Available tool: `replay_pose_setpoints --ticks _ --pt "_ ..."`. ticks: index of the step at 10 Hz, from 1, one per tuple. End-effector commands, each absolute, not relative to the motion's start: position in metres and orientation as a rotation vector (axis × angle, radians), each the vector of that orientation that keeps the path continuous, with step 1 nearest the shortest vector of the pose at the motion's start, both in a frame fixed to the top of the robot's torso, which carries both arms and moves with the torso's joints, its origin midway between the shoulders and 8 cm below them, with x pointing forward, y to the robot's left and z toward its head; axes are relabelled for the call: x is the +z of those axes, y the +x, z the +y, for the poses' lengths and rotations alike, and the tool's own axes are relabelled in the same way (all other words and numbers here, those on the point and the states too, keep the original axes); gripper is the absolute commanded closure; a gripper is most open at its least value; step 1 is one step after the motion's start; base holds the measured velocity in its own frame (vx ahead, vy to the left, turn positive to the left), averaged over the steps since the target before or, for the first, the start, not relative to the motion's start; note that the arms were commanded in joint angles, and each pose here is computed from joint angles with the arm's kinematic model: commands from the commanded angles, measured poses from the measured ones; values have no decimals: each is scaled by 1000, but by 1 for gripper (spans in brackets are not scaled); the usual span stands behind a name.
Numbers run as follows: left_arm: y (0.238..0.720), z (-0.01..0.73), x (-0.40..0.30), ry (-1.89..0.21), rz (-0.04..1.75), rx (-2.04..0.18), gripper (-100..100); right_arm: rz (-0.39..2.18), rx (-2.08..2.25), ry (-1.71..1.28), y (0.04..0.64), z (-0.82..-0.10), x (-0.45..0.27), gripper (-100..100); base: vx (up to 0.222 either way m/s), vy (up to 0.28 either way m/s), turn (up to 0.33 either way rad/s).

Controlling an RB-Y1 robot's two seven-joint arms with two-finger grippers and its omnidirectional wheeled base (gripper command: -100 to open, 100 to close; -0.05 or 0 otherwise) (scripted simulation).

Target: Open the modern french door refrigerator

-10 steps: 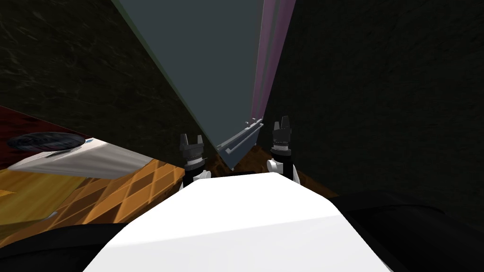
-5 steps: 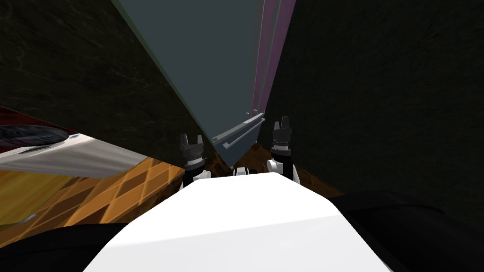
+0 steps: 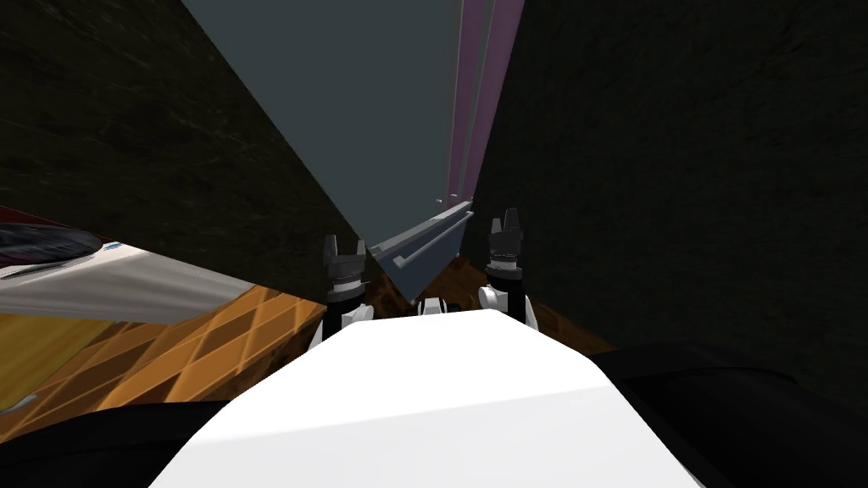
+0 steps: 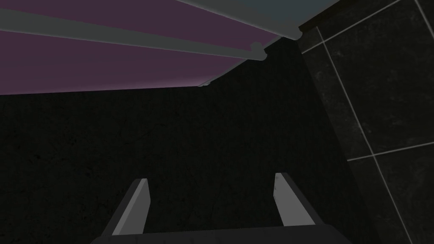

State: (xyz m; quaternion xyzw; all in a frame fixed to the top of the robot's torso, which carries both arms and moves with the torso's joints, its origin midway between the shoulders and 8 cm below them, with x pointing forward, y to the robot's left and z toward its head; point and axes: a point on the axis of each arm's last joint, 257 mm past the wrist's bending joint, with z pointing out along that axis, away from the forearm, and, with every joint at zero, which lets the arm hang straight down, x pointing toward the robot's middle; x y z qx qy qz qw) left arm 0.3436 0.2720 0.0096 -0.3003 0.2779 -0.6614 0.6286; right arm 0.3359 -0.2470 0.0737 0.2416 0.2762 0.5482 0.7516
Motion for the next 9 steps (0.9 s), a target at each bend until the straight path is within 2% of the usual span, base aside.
replay_pose_setpoints --ticks 1,9 --pt "354 274 12 -710 677 -1525 -100 603 1197 528 336 -247 74 0 49 -105 -21" --pt "378 283 13 -801 746 -1529 -100 603 1197 528 336 -247 74 0 41 -80 -16"
